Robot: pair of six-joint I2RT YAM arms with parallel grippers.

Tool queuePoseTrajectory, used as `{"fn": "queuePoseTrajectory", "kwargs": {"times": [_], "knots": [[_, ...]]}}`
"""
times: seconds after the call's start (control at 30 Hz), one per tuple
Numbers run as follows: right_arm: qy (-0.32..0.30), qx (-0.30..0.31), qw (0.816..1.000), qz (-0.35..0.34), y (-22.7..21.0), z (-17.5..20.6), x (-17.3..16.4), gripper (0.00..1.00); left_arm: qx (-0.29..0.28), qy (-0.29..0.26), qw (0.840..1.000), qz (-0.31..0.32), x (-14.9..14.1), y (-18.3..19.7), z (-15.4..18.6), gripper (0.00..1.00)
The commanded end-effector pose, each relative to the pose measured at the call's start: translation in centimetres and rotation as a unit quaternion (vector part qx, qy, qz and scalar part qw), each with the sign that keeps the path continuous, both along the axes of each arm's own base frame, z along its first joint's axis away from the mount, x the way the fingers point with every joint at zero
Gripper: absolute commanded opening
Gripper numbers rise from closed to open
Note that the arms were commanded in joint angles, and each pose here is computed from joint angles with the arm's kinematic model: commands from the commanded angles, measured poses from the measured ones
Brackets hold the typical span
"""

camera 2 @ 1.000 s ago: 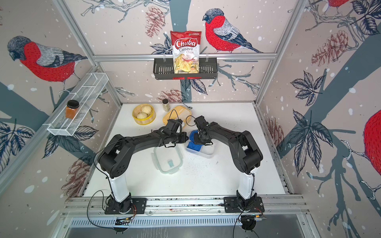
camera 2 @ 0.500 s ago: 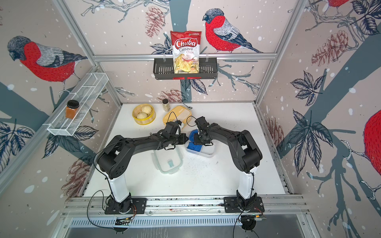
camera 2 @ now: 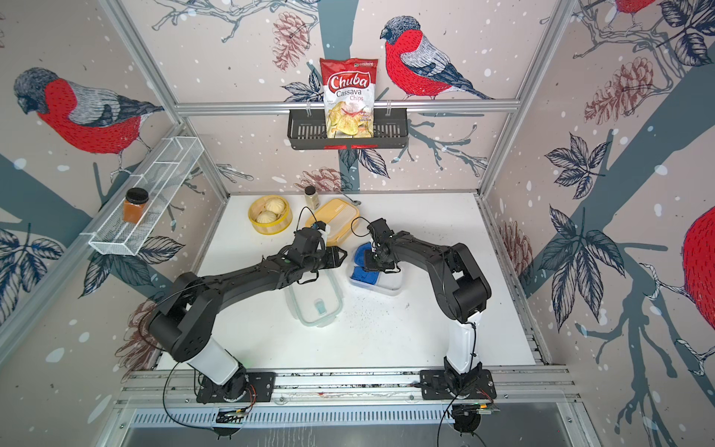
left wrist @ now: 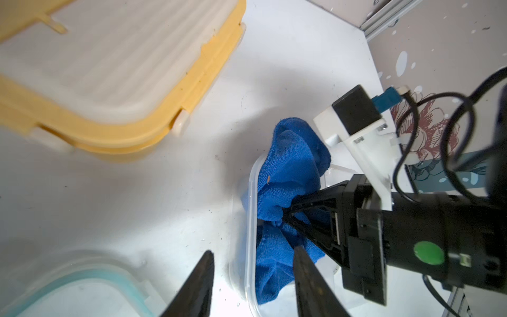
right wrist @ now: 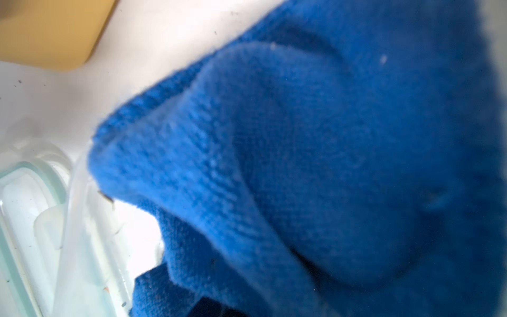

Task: Wipe the insides of the lunch boxes
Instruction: Wipe the dirt inside the lunch box.

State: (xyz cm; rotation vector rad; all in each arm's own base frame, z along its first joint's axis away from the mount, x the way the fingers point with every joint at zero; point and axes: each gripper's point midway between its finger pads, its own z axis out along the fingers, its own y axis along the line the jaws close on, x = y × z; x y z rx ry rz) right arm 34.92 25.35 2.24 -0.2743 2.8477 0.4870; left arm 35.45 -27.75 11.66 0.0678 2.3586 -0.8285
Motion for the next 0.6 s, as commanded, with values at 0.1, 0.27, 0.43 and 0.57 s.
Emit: {"fn": "queuePoseTrajectory", "kwargs": {"times": [0.1, 0.27, 0.43, 0.57], "knots": [[0.018, -0.061, 0.998, -0.021, -3.3, -1.2, 0.0, 0.0, -0.012, 0.044, 0.999, -0.014, -2.9, -0.3, -2.0, 0.34], [0.014, -0.055, 0.997, -0.043, -3.8, -0.7, 0.7, 0.0, -0.051, 0.063, 0.996, -0.03, -3.7, -2.8, -2.4, 0.33], [0.004, -0.026, 0.998, -0.065, -3.1, 0.5, 1.7, 0.0, -0.056, 0.05, 0.996, -0.049, -4.2, -4.9, -1.0, 0.34], [-0.003, -0.012, 0.996, -0.092, -3.2, 1.0, 3.0, 0.0, -0.054, 0.051, 0.995, -0.064, -5.9, -6.4, -0.9, 0.38]]}}
